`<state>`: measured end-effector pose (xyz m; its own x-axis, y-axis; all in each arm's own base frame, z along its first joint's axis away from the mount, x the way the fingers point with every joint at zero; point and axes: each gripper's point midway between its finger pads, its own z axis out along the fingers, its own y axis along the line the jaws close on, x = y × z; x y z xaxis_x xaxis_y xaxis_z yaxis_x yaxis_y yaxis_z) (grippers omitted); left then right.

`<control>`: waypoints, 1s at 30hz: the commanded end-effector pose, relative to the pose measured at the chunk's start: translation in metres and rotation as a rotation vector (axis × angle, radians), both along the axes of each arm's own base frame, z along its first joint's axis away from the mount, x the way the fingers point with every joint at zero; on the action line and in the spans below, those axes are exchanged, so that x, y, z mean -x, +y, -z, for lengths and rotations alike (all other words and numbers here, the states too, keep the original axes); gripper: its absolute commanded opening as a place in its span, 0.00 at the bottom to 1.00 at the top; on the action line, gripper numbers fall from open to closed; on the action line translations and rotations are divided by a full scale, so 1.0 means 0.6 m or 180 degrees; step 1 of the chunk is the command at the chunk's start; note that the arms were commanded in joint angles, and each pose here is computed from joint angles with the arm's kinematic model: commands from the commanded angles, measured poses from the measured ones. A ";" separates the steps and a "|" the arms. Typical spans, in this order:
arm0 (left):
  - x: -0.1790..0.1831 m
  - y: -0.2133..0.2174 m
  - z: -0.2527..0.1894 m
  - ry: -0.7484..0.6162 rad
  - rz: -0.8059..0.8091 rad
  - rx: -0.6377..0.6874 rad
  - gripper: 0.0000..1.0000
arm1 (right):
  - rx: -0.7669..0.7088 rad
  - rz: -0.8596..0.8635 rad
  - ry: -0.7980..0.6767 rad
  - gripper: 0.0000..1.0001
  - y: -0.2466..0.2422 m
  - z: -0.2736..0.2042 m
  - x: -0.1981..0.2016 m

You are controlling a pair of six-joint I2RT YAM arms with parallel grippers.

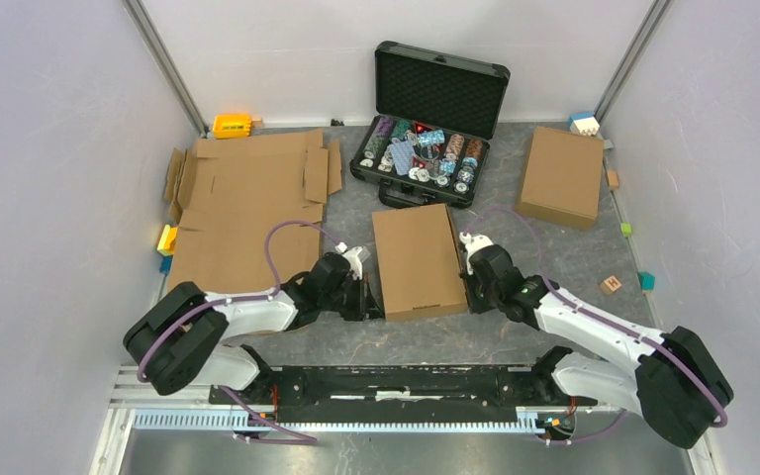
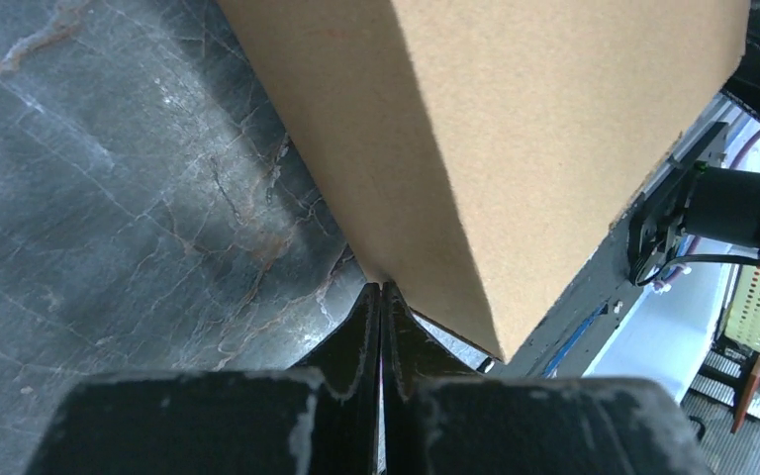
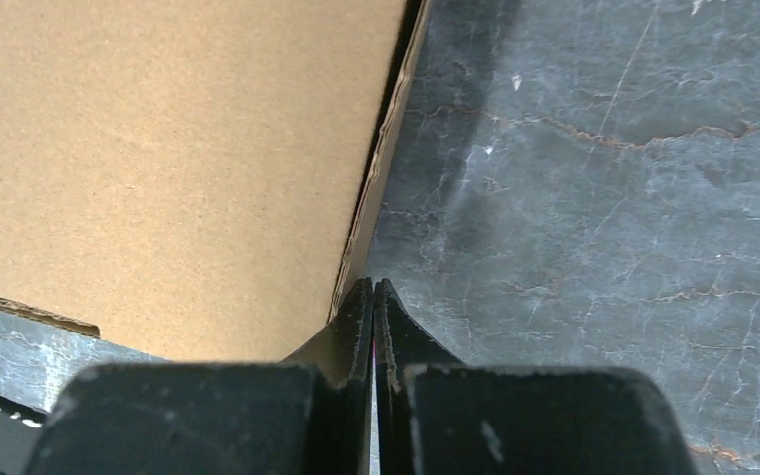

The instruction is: Fold the paper box

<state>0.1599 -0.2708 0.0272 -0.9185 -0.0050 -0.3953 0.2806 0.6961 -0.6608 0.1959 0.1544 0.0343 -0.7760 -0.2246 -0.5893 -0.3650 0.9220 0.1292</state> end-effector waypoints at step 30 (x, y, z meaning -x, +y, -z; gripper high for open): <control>-0.009 -0.080 -0.048 -0.0319 0.0186 -0.0064 0.02 | -0.1194 -0.0176 -0.0081 0.00 0.086 -0.060 0.008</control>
